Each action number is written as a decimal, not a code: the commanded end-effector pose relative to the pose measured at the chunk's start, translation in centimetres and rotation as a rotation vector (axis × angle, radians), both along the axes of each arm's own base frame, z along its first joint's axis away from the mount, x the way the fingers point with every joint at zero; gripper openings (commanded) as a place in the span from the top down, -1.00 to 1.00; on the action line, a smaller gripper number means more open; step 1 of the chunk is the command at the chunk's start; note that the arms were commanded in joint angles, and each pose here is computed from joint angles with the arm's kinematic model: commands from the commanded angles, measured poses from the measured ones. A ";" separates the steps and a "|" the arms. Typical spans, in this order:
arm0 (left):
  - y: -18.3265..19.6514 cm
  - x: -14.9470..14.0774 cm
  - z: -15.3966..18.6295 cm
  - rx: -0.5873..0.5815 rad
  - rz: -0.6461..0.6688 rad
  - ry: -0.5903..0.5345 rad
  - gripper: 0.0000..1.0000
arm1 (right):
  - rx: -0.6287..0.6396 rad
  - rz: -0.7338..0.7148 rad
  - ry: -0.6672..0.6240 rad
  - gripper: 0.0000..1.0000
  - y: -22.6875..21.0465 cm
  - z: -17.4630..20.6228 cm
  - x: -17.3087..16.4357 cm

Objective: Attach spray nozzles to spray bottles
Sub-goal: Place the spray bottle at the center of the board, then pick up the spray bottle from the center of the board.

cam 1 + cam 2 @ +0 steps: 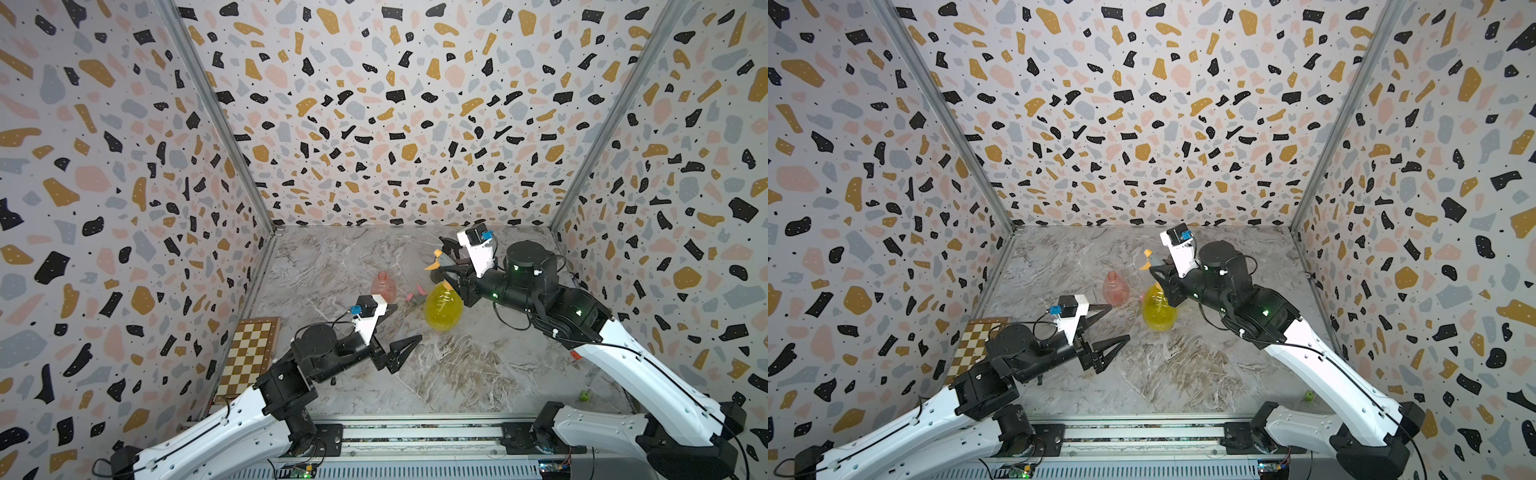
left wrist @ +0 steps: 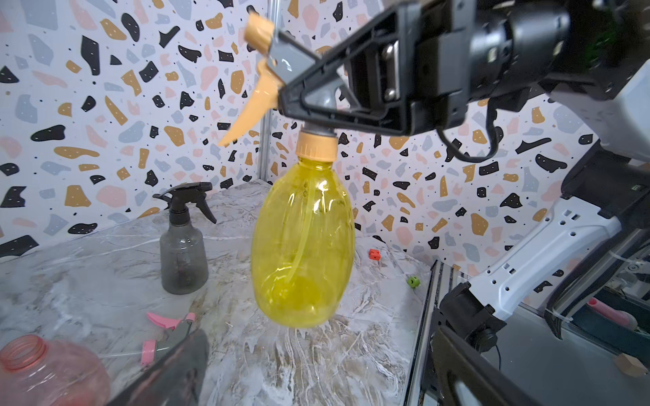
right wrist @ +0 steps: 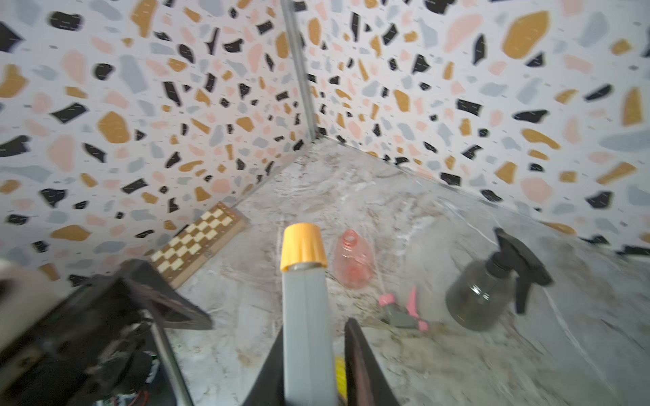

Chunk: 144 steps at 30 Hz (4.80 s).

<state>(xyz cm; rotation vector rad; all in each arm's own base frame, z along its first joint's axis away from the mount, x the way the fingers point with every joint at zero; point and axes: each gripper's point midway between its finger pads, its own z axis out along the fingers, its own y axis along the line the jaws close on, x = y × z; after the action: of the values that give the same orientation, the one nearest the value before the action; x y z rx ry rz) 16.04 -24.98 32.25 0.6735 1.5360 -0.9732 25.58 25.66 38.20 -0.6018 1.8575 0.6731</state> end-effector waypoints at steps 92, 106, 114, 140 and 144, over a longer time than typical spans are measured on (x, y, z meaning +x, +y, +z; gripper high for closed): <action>6.8 0.6 0.0 -0.114 0.262 0.016 -0.98 | -0.128 0.146 0.143 0.05 18.7 -21.4 15.2; 6.9 0.6 0.0 -0.111 0.261 0.015 -0.98 | -0.141 0.159 0.146 0.61 19.2 -22.1 14.7; 6.9 0.3 0.2 -0.118 0.252 0.012 -0.98 | -0.104 0.194 0.107 0.87 17.4 -17.5 11.8; -1.3 -4.4 -1.0 -0.074 -0.263 -0.027 -0.98 | 0.064 0.567 0.151 1.00 2.2 -5.5 -12.1; -2.3 -5.6 -1.8 -0.044 -0.359 -0.024 -0.98 | 0.122 0.707 0.149 1.00 1.9 -3.7 -15.2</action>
<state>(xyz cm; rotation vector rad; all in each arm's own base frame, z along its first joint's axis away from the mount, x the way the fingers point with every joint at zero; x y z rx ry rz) 12.56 -26.53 29.29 0.8263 1.5153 -1.1743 13.53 27.75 33.30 -1.0614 1.7724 1.1656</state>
